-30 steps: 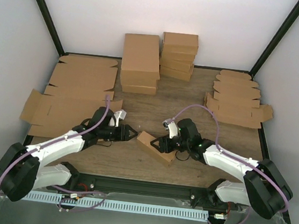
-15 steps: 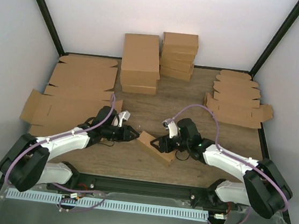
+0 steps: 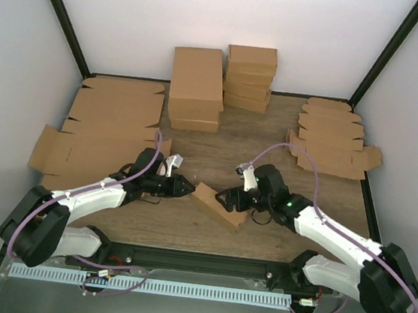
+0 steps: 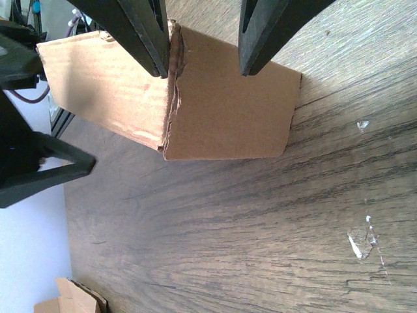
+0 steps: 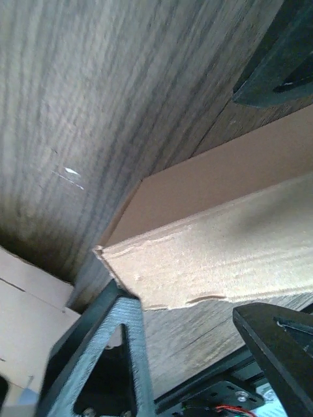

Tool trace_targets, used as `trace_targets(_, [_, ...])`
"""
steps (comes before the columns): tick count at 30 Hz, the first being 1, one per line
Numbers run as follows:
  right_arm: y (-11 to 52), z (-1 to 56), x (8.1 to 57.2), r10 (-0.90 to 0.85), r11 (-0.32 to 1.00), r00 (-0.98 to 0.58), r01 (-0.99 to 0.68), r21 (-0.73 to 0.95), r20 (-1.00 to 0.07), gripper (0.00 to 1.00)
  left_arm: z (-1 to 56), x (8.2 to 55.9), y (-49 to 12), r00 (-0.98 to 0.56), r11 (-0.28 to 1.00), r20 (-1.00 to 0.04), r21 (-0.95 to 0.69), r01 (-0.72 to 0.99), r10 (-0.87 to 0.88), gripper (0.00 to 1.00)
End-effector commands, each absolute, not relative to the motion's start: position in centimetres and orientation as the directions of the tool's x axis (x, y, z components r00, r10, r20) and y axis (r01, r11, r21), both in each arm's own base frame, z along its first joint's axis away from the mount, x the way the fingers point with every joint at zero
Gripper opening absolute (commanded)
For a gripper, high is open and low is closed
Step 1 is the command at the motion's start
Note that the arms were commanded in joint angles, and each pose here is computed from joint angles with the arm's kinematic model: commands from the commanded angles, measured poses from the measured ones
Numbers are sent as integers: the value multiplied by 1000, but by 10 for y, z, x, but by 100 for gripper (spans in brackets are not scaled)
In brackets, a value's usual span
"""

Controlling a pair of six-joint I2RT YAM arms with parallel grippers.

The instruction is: Fold the paper box

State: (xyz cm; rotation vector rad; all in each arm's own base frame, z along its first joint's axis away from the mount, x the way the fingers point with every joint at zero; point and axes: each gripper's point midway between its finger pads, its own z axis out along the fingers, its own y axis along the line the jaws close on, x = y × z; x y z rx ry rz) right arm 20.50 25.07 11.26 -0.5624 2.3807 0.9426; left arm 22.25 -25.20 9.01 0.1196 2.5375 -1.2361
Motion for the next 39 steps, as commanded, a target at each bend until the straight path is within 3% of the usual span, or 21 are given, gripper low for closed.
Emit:
trace_targets(1, [234,146,210,-109,732,-772,-488,475,-626,85,64,217,-239,-960,696,-275,-700,159,-58,32])
trace_targets(4, [229,163,198,-72,712,-774,-482,511,-629,76,64,218,-239,-959,698,-279,-698,160,-58,31])
trace_targets(14, [242,171,145,-18,456,-836,-495,739,-549,2,62,217,-237,-959,707,-278,-689,157,-59,31])
trace_targets(25, [242,150,138,53,349,-840,-491,798,-540,1,59,216,-234,-959,716,-276,-682,149,-64,31])
trace_targets(32, [236,177,150,103,361,-813,-507,783,-574,1,59,215,-234,-959,716,-275,-682,149,-62,31])
trace_targets(39, [225,119,143,120,383,-866,-410,828,-485,1,60,216,-234,-959,714,-275,-685,149,-64,31])
